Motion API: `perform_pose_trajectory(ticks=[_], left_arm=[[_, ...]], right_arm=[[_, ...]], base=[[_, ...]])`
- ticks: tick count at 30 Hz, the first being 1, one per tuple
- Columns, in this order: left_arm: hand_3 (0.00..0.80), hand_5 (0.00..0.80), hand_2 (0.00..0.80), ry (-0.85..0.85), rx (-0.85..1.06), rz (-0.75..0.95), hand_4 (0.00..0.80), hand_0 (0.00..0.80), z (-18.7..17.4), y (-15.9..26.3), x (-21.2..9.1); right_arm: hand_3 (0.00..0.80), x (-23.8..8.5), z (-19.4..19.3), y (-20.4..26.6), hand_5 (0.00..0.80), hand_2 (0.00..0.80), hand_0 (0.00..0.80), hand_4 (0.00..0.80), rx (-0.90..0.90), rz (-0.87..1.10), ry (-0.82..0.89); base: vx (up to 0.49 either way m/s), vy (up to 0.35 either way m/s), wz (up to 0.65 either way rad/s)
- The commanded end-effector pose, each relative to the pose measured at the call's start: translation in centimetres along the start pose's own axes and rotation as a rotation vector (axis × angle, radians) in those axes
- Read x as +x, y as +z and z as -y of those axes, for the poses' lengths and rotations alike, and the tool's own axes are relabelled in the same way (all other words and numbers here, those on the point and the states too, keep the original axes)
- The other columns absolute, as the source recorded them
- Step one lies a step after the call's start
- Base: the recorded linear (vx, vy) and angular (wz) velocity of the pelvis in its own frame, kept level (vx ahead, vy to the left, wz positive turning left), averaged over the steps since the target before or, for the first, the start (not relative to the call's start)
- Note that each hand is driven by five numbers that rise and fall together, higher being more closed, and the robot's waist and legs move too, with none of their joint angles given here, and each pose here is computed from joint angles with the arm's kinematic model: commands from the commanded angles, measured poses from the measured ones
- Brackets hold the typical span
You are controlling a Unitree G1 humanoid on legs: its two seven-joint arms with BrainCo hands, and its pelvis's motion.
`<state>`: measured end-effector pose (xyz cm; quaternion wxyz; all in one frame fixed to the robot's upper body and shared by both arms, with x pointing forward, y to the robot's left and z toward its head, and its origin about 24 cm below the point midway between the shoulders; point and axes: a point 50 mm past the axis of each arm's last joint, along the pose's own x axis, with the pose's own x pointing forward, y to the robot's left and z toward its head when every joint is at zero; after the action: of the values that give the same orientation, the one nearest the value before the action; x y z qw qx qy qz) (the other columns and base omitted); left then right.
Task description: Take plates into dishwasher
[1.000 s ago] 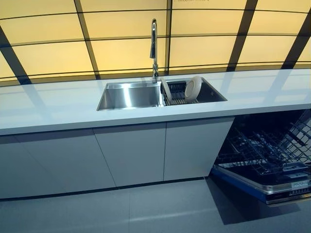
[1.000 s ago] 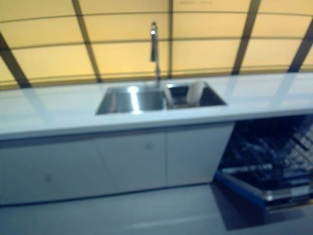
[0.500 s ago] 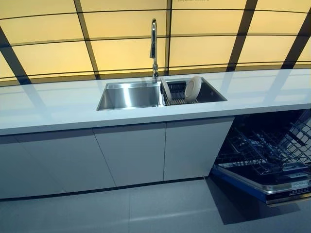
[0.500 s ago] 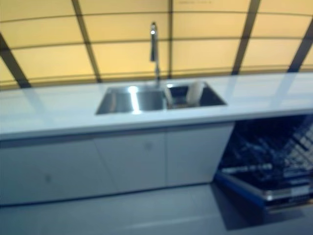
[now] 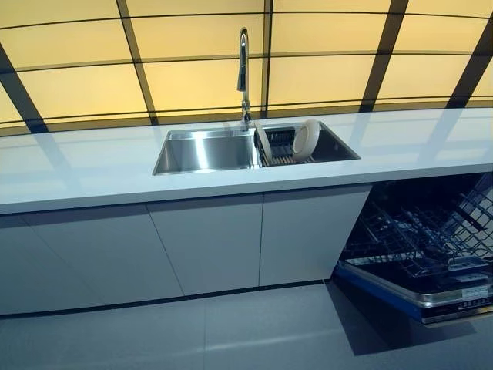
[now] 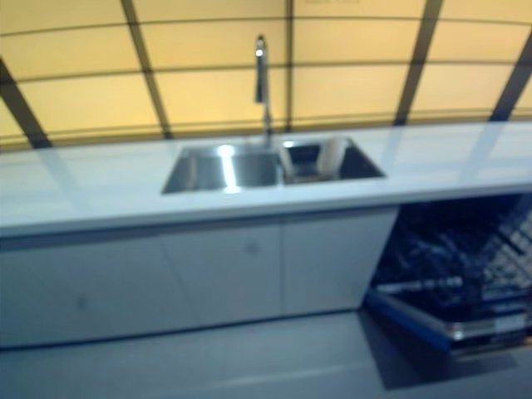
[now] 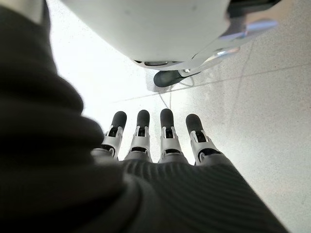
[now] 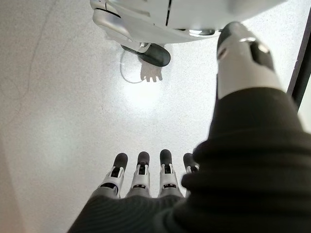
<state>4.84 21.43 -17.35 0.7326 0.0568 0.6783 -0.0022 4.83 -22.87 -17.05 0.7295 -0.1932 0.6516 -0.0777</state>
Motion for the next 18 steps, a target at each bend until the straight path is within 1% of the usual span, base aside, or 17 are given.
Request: perform_pose_trajectory(ticks=[1,6,8,9,10,12,15,18], left_arm=[[0.0,0.0,0.0,-0.003,0.015,-0.013,0.0,0.0,0.3,1.2,0.1],[0.0,0.0,0.0,0.03,-0.007,0.025,0.0,0.0,0.2,1.7,0.0],[0.0,0.0,0.0,0.052,-0.088,0.066,0.0,0.0,0.2,2.5,0.0],[0.0,0.0,0.0,0.05,-0.091,0.067,0.0,0.0,0.2,2.5,0.0],[0.0,0.0,0.0,0.044,-0.165,0.088,0.0,0.0,0.2,3.2,-0.1],[0.0,0.0,0.0,0.022,-0.24,0.083,0.0,0.0,0.4,3.0,0.0],[0.0,0.0,0.0,0.01,-0.305,0.079,0.0,0.0,0.6,2.3,0.0],[0.0,0.0,0.0,0.0,-0.354,0.061,0.0,0.0,0.9,0.9,0.2]], right_arm=[[0.0,0.0,0.1,2.9,0.0,0.0,0.0,0.0,-0.015,0.059,0.004],[0.0,0.0,-0.2,2.9,0.0,0.0,0.0,0.0,-0.016,0.047,0.027],[0.0,0.0,0.1,3.3,0.0,0.0,0.0,0.0,-0.045,0.053,0.014],[0.0,0.0,0.2,3.4,0.0,0.0,0.0,0.0,-0.047,0.053,0.013],[0.0,0.0,0.6,3.6,0.0,0.0,0.0,0.0,-0.048,0.046,-0.003],[0.0,0.1,1.0,3.5,0.0,0.0,0.0,0.0,-0.041,0.026,-0.009],[0.0,0.2,1.6,3.0,0.0,0.0,0.0,0.0,-0.037,0.004,-0.026],[0.0,0.3,1.8,2.7,0.0,0.0,0.0,0.0,-0.029,0.0,-0.022]], base=[[0.033,-0.108,0.0],[0.034,-0.129,0.0],[-0.01,-0.145,-0.01],[-0.046,-0.197,0.0],[-0.048,-0.188,-0.04],[-0.054,-0.171,-0.21],[0.038,-0.015,-0.18],[0.234,0.107,-0.11]])
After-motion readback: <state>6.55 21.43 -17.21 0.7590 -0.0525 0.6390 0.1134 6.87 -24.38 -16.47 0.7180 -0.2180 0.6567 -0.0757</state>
